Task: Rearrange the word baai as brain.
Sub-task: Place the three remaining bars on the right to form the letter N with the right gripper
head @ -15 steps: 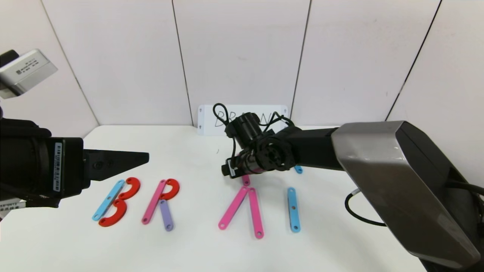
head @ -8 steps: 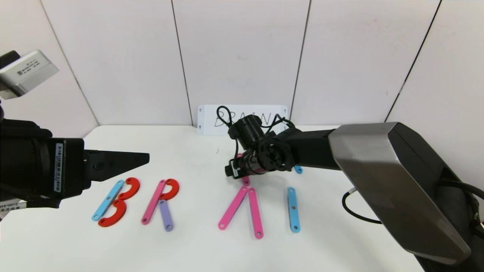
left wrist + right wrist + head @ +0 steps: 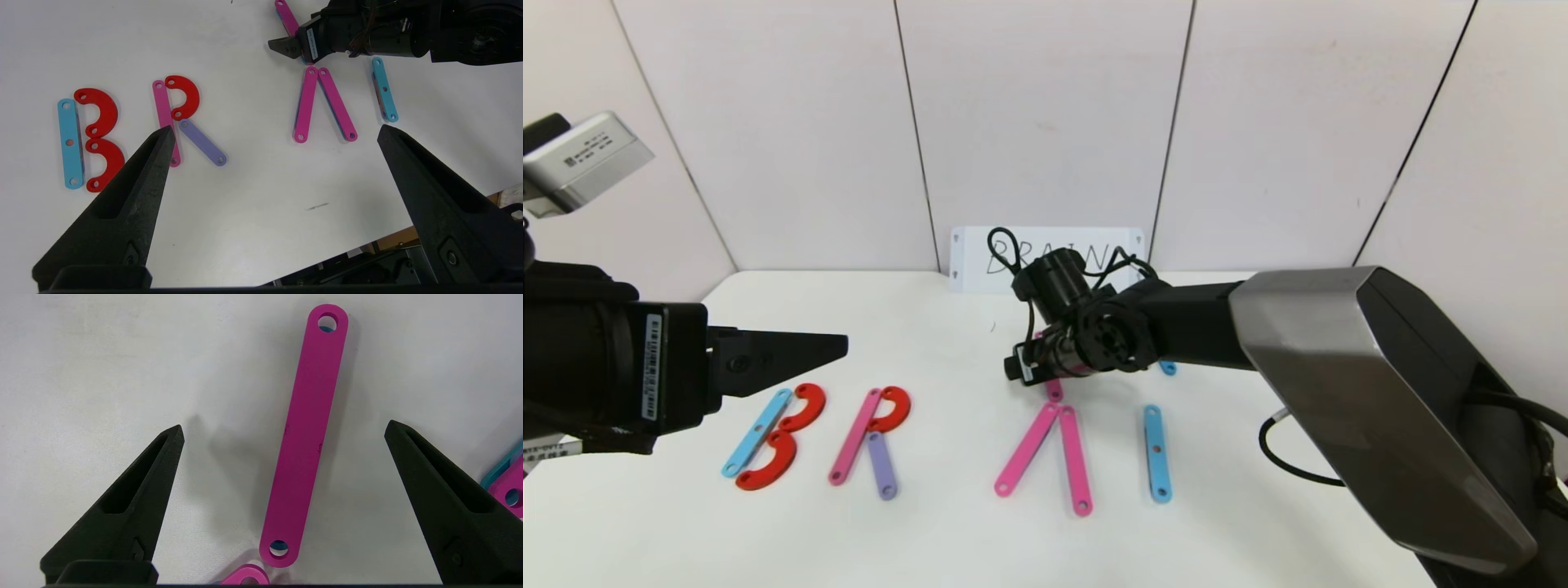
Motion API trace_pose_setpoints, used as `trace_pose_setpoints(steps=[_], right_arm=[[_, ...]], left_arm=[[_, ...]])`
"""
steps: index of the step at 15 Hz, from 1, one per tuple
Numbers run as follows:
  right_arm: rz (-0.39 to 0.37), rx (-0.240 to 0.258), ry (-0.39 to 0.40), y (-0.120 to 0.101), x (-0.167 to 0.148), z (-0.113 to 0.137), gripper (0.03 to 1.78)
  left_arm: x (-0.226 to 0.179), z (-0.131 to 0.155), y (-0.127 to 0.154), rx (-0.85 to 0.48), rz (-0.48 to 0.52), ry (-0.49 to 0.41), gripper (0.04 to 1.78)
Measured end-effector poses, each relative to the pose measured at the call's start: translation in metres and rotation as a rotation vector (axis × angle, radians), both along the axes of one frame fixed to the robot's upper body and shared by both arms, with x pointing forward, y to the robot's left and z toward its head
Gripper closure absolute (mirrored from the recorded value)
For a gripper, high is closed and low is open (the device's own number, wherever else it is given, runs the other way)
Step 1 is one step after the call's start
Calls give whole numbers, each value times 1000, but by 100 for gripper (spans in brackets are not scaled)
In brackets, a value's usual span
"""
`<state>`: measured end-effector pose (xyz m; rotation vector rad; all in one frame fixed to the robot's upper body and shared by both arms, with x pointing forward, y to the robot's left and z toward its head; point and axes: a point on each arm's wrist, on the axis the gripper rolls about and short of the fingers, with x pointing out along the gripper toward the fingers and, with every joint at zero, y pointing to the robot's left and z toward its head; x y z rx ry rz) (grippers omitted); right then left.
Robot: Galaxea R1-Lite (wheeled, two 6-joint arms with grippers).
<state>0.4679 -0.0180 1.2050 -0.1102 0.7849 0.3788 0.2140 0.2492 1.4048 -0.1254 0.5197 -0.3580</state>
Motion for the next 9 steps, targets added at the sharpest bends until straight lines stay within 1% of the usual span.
trace_pose_setpoints(steps=[7, 9], right_arm=[[-5, -4, 4, -2, 1, -1, 11], [-6, -4, 4, -2, 2, -2, 21]], left_arm=[[0, 0, 0, -1, -1, 0, 9], [0, 0, 0, 0, -2, -1, 9]])
